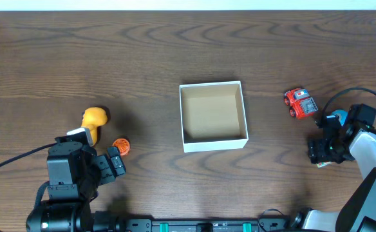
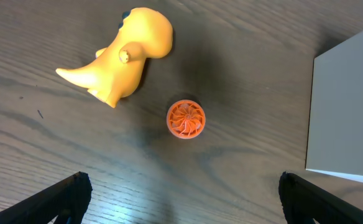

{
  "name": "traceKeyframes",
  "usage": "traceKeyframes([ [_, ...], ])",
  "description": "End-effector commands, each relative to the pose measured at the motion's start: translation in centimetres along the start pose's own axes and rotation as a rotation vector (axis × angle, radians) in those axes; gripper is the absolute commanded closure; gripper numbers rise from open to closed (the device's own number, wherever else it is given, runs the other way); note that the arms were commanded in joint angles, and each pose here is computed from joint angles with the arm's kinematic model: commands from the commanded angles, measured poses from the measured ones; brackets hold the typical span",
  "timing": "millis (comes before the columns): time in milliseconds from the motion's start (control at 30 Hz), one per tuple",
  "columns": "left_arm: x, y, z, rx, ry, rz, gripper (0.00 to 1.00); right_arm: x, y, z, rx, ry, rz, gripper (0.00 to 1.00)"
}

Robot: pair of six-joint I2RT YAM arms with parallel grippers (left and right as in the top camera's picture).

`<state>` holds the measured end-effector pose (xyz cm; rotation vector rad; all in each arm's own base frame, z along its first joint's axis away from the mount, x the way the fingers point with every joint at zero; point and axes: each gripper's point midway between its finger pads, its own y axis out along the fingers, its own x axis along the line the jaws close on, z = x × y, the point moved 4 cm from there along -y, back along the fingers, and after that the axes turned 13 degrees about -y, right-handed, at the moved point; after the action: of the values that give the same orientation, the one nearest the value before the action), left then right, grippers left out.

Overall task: Pack container
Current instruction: 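Close the right gripper on the Rubik's cube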

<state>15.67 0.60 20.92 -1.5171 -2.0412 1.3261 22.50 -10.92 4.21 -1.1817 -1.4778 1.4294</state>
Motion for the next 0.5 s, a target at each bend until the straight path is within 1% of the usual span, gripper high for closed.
traceKeyframes([
  [0,-0.3,-0.5,-0.5,-0.015,-0.012,0.013,0.02,0.2,0.2,0.0,-0.003,-0.008,-0.009,0.26],
  [100,-0.3,-0.5,-0.5,-0.015,-0.012,0.013,0.02,0.4,0.2,-0.2,-0.019,-0.008,-0.020,0.35],
  [233,-0.3,-0.5,-0.5,-0.015,-0.012,0.013,0.02,0.4,0.2,-0.4,-0.030,-0.008,-0.023,0.39],
  [367,-0.3,-0.5,-0.5,-0.015,-0.012,0.013,0.02,0.8,0.1,-1.1,-0.076,-0.009,-0.056,0.50],
  [467,-0.3,-0.5,-0.5,-0.015,-0.012,0.013,0.02,1.1,0.0,-1.8,-0.123,-0.006,-0.084,0.53],
])
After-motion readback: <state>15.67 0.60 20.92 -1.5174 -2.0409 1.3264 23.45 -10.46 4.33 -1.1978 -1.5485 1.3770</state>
